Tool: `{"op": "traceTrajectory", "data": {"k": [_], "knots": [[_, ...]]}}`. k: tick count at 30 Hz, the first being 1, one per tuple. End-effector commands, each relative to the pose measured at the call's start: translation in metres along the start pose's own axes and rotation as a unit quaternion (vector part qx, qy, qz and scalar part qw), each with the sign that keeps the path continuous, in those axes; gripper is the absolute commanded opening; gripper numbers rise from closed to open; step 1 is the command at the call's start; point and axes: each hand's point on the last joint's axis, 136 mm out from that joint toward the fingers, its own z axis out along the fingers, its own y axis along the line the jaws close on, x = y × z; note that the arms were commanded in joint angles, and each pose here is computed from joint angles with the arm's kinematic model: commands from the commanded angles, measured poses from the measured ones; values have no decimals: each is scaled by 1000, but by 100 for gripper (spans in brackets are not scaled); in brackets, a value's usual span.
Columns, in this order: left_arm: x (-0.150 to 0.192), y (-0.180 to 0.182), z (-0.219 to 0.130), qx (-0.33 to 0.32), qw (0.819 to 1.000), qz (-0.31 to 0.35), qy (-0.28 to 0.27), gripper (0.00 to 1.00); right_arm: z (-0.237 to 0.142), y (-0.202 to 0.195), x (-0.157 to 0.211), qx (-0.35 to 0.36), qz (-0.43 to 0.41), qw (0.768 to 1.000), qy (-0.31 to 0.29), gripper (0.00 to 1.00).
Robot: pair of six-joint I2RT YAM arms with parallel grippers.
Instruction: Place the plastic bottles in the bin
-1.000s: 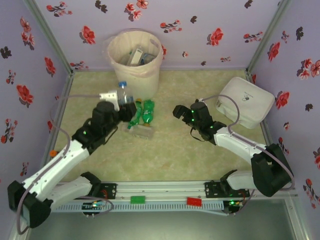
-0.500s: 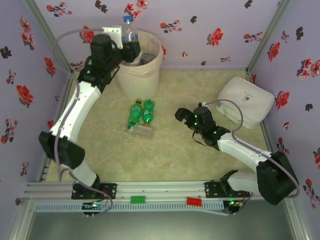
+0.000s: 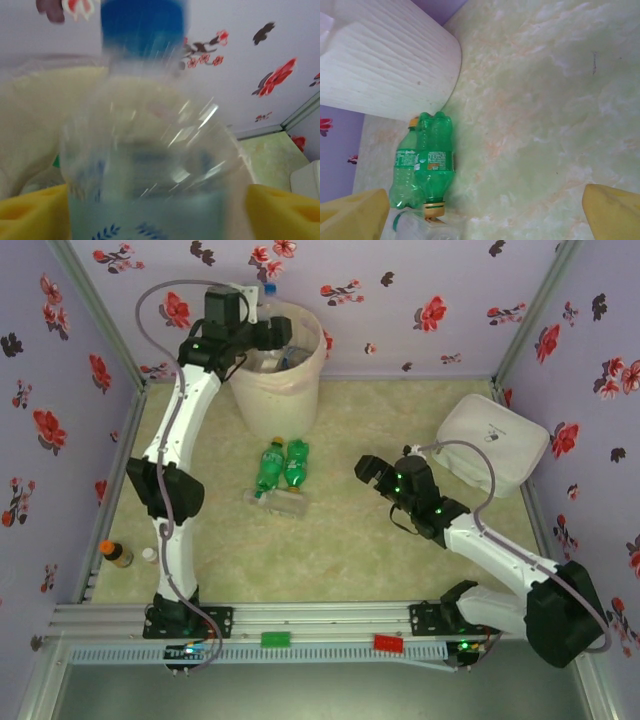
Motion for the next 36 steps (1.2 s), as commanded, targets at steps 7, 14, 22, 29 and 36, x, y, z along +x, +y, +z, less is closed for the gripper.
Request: {"op": "traceTrajectory", "data": {"k": [7,14,22,29,36], "knots": [[-25,-13,-51,9,1000,-3,-27,100,5,41,23,-96,-69,991,56,100],[1,-14,-118,16,994,-26,-101,100,24,85,81,-130,-198,959,157,99],[98,35,-172,-38,988,-110,-101,100,46,107,137,-128,-348,886,279,100],[210,95,-189,-112,968,-219,-47,100,73,98,150,-74,-437,836,322,100],[275,116,-190,-133,948,-291,0,100,95,95,174,-70,-451,815,356,97]]}}
